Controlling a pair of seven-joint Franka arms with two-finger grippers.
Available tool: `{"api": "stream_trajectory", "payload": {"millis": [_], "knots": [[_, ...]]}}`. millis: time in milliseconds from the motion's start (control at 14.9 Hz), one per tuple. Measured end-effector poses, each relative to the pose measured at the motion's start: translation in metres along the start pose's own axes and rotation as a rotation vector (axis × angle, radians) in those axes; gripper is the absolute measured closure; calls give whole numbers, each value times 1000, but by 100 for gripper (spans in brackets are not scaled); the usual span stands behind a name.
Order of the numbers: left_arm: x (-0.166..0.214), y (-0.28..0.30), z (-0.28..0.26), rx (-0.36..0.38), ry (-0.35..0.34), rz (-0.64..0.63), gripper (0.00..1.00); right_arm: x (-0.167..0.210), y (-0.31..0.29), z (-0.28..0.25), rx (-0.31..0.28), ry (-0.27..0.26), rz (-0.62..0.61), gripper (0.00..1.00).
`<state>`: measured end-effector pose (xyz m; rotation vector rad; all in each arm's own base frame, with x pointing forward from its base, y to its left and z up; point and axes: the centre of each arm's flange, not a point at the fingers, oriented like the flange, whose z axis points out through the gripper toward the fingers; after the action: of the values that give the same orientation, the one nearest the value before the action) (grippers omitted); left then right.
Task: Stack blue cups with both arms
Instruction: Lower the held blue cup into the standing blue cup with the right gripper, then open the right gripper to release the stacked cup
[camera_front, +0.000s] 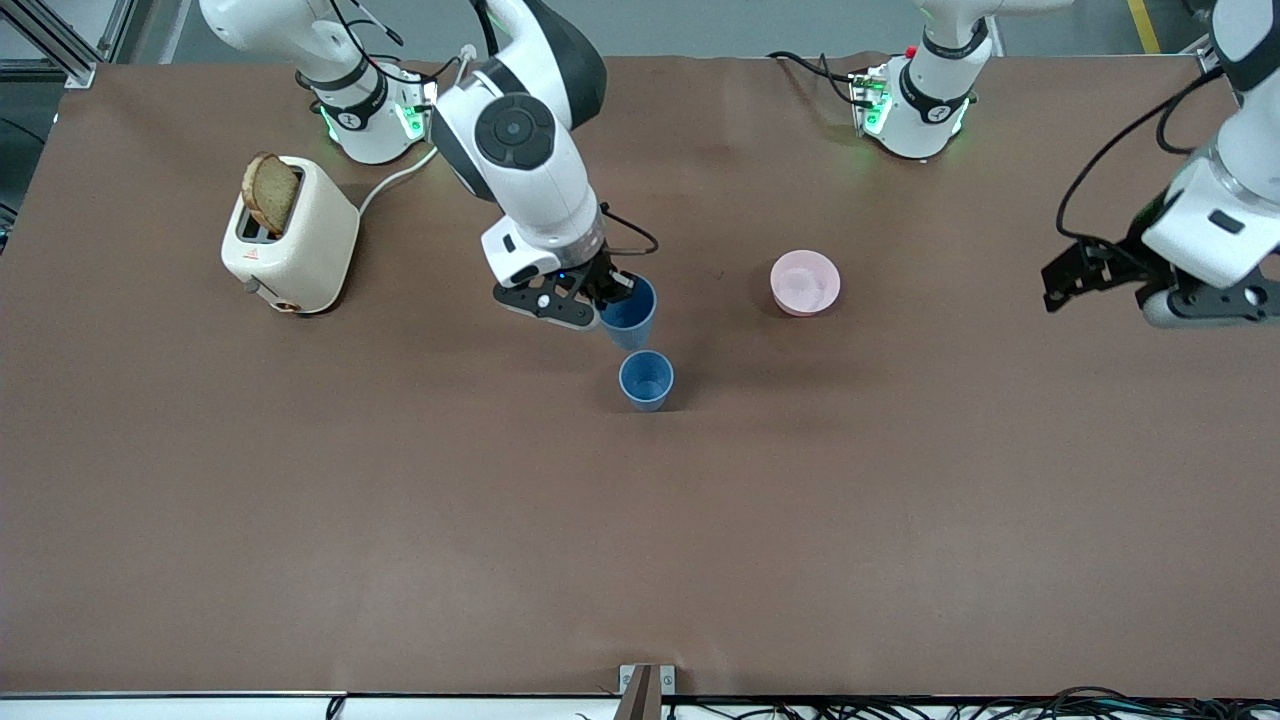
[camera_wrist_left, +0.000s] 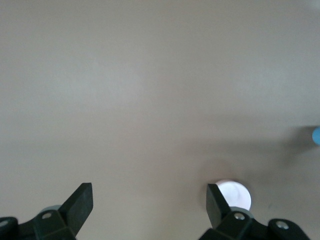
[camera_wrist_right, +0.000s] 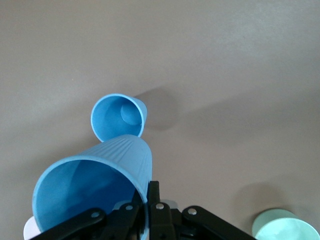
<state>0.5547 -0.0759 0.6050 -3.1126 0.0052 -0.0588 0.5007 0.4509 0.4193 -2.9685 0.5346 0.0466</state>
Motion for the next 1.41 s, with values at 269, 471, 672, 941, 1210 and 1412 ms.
{"api": "stream_trajectory", "payload": {"millis": [269,471,672,941,1210,1412], "knots": [[-23,-1,-2,0,-11,-1,0,19,-3,18,36,37,20,96],[-24,1,-4,0,-6,2,0,22,-5,33,34,41,23,96],[-24,2,-7,-3,-2,3,0,25,-7,41,44,50,24,96],[-24,2,-7,-4,0,3,0,23,-10,61,33,45,19,96],[-23,2,-7,-4,1,3,0,23,-11,72,33,48,17,95],[-20,2,-4,-4,-3,2,0,20,-13,79,30,46,12,89]]}}
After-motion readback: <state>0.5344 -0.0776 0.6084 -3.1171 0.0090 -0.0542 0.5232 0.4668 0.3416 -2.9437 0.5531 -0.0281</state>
